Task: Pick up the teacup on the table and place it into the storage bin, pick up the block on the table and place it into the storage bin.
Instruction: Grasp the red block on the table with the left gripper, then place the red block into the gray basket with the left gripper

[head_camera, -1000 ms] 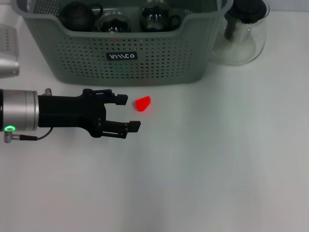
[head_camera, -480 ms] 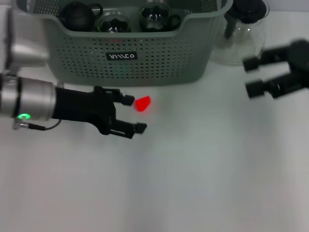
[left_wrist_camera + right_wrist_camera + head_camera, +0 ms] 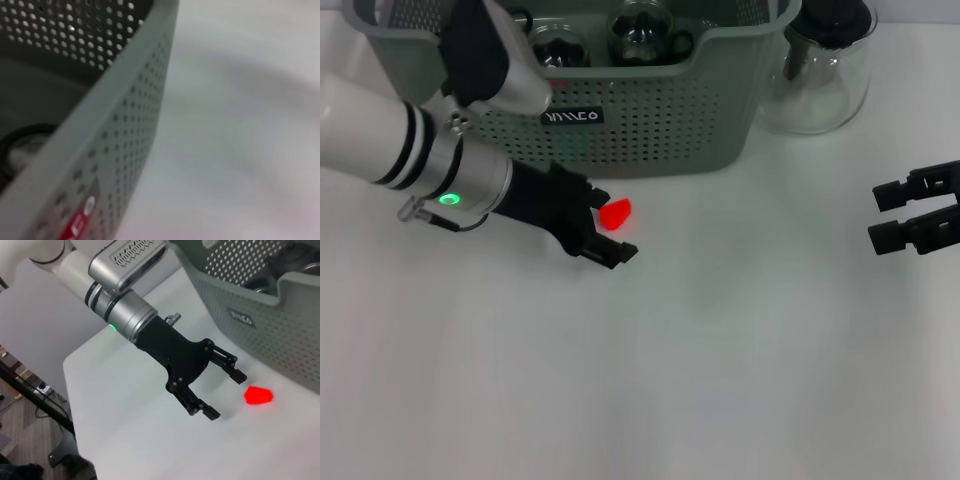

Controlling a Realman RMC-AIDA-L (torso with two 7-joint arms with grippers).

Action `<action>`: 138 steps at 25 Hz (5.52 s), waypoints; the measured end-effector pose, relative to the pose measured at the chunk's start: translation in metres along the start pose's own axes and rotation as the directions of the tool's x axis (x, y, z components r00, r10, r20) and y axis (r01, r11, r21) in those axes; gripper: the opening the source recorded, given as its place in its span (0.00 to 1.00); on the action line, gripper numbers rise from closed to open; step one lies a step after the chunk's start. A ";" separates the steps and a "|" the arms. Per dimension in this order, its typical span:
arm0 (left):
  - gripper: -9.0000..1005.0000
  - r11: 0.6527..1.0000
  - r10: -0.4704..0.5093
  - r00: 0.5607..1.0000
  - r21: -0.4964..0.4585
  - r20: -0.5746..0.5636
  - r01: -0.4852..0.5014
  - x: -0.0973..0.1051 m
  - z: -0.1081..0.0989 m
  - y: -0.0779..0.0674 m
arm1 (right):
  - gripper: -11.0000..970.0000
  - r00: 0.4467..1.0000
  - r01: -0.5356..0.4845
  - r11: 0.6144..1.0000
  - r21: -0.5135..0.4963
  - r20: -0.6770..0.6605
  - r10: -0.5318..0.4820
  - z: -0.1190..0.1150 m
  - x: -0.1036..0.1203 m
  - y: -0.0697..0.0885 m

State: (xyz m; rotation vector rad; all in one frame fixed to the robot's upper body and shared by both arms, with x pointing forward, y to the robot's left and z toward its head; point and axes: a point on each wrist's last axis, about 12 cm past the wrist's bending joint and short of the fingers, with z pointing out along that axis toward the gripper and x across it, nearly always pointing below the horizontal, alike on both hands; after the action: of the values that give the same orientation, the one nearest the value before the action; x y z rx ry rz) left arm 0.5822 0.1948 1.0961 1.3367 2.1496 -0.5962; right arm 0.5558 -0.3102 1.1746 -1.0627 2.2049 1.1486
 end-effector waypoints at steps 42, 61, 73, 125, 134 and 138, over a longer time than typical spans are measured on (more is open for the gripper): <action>0.52 0.991 -0.044 0.998 -0.125 -0.047 0.037 -0.002 0.027 0.006 | 0.96 1.000 0.016 1.000 0.008 0.014 -0.016 0.005 0.001 -0.002; 0.28 0.987 -0.082 0.994 -0.142 -0.066 0.072 -0.008 0.033 0.004 | 0.96 0.999 0.029 0.999 0.021 0.035 -0.029 0.002 0.000 -0.003; 0.28 0.935 -0.304 0.904 0.276 0.300 0.222 -0.017 -0.064 -0.016 | 0.96 0.999 0.015 1.000 0.021 0.039 -0.015 -0.002 0.005 -0.003; 0.36 0.836 -0.310 0.940 -0.432 0.139 0.340 -0.113 -0.042 0.082 | 0.96 1.000 -0.007 1.000 0.030 0.015 0.007 0.003 -0.002 -0.005; 0.58 0.850 -0.229 0.937 -0.415 0.263 0.324 -0.119 -0.090 0.067 | 0.96 1.000 -0.003 0.999 0.032 0.021 0.002 0.001 0.002 -0.005; 0.70 0.928 -0.165 0.895 -0.242 0.415 0.284 -0.102 -0.118 0.034 | 0.96 1.000 0.018 1.000 0.022 0.025 -0.019 0.001 0.002 -0.004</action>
State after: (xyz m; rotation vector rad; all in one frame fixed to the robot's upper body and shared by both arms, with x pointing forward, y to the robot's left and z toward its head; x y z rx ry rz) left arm 0.6259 0.2128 1.2481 0.7368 1.9772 -0.5457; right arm 0.5578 -0.3114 1.1708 -1.0515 2.1789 1.1213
